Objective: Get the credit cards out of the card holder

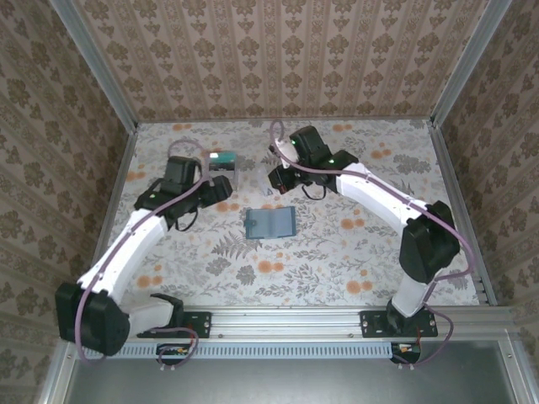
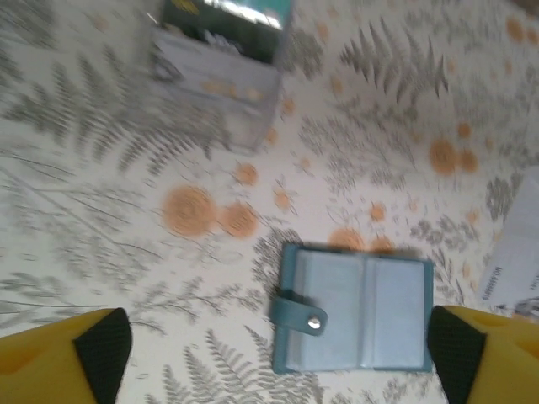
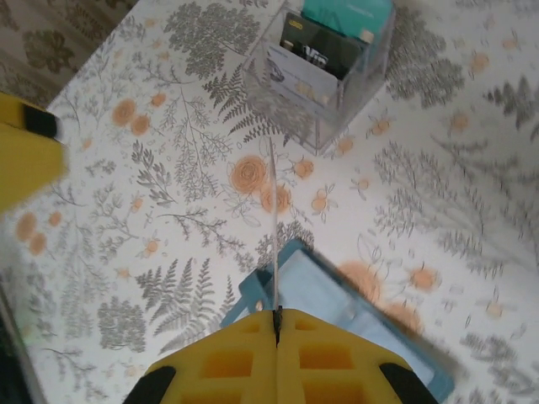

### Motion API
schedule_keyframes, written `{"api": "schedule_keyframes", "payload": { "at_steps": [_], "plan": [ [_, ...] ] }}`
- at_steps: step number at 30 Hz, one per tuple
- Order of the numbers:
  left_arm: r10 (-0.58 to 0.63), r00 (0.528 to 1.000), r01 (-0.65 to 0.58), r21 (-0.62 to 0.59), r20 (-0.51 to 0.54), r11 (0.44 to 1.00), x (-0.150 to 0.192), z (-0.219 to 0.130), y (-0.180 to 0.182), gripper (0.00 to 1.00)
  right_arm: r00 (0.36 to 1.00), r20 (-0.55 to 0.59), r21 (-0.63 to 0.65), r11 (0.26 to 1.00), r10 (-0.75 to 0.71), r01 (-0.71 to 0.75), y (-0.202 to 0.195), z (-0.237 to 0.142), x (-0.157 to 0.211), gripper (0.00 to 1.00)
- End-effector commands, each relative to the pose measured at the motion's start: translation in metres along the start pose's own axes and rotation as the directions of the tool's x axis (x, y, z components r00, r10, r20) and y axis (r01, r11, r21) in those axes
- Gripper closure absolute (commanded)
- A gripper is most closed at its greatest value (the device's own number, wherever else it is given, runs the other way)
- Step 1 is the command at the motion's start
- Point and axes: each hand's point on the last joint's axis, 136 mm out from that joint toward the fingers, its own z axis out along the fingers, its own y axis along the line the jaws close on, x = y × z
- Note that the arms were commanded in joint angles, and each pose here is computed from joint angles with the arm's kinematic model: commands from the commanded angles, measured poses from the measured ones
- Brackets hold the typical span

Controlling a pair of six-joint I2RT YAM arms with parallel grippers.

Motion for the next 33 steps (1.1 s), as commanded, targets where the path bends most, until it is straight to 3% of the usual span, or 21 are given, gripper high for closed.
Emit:
{"api": "schedule_keyframes", "payload": {
  "at_steps": [1, 8, 20, 33],
  "plan": [
    [-0.028, 0.998, 0.034, -0.09, 0.06, 0.995, -0.001, -0.027, 0.028, 0.01, 0.979, -0.05, 0.032, 0.98, -0.196, 0.198, -0.001, 0.019, -0.004, 1.0],
    [-0.086, 0.982, 0.113, -0.158, 0.166, 0.981, 0.005, -0.069, 0.062, 0.0, 0.915, -0.07, 0.06, 0.914, -0.397, 0.402, 0.011, 0.062, -0.04, 1.0],
    [-0.114, 0.973, 0.159, -0.222, 0.202, 0.962, 0.031, -0.105, 0.088, 0.0, 0.78, -0.069, 0.139, 0.768, -0.622, 0.625, 0.02, 0.125, -0.079, 1.0],
    [-0.127, 0.976, 0.169, -0.244, 0.175, 0.955, 0.052, -0.119, 0.098, 0.0, 0.744, -0.085, 0.234, 0.712, -0.663, 0.662, 0.004, 0.174, -0.078, 1.0]
  ]
}}
